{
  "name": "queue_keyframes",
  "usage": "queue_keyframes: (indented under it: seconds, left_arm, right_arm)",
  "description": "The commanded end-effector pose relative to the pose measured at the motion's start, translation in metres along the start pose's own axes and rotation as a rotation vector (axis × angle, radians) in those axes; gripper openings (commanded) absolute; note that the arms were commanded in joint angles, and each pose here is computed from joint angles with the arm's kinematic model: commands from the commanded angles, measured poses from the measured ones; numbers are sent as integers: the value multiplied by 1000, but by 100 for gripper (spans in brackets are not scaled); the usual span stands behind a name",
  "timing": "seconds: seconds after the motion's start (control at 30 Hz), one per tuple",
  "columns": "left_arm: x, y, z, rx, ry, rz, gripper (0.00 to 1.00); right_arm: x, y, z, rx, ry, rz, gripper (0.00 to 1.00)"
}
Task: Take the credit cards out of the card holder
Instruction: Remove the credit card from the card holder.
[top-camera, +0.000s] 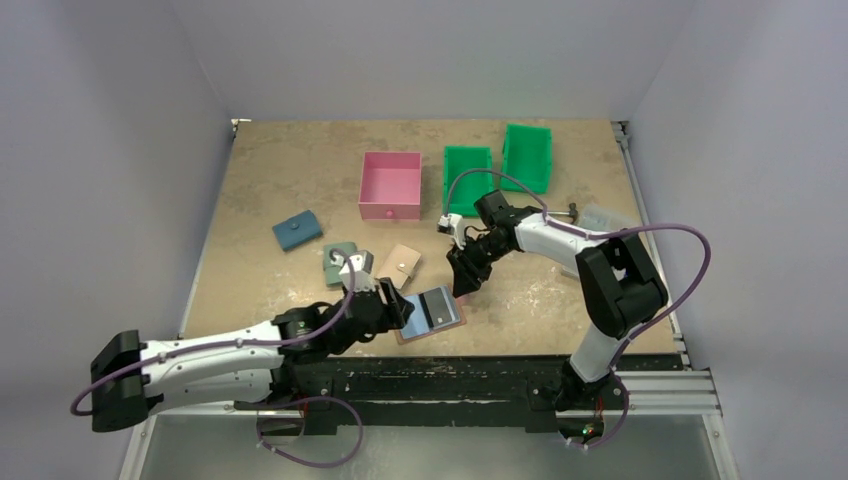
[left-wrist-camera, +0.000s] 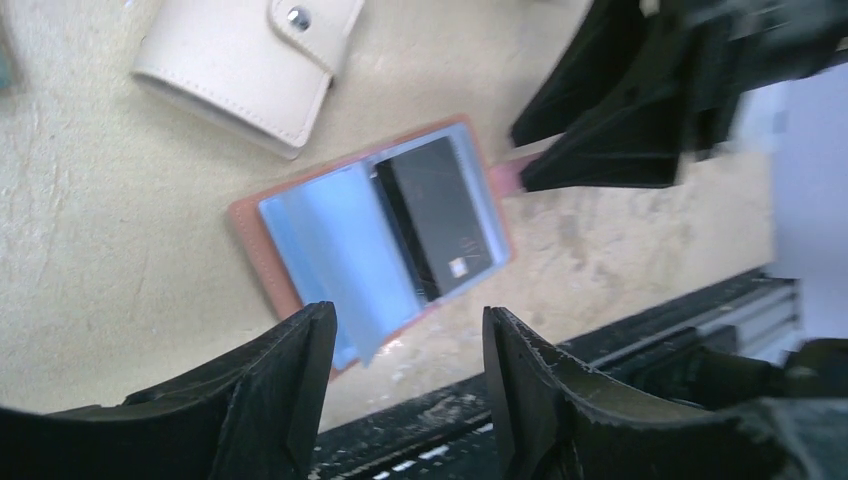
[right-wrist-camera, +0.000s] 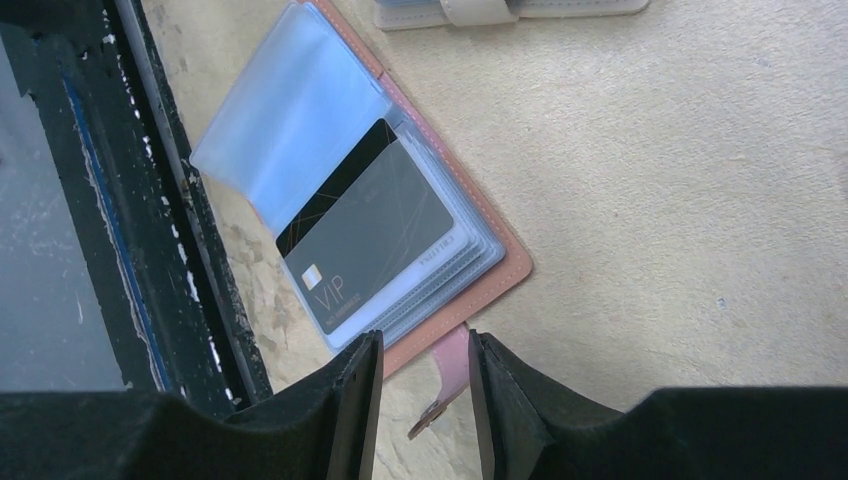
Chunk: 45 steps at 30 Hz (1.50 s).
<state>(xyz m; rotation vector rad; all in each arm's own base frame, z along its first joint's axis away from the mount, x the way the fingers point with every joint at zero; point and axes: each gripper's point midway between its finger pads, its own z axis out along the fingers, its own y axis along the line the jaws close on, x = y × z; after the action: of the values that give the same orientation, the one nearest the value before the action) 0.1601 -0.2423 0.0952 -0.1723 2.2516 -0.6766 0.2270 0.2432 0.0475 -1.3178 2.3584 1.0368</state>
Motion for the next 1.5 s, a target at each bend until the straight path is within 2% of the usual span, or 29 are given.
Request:
queue_keyframes:
  seconds: [0.0, 0.1, 0.17, 0.53, 1.0, 1.47]
  left_arm:
    - [-28, -29, -23, 165, -69, -30, 61]
    - [-33, -56, -28, 305, -90, -73, 63]
    - [-31, -64, -24, 332, -85, -76, 63]
    - [0, -55, 22, 237, -46, -39, 63]
    - [10, -20, 34, 222, -109, -91, 63]
    - [16, -24, 41, 263, -90, -127, 63]
  right_arm:
    - [-10, 4, -8, 24, -28, -61, 44]
    - [-11, 5, -9, 28, -31, -71, 44]
    - [-14, 6, -11, 26, -42, -80, 44]
    - [-21, 17, -18, 6, -80, -108, 42]
    - [-10, 24, 10, -51, -6, -81, 25]
    - [-1, 17, 24, -29, 46, -61, 23]
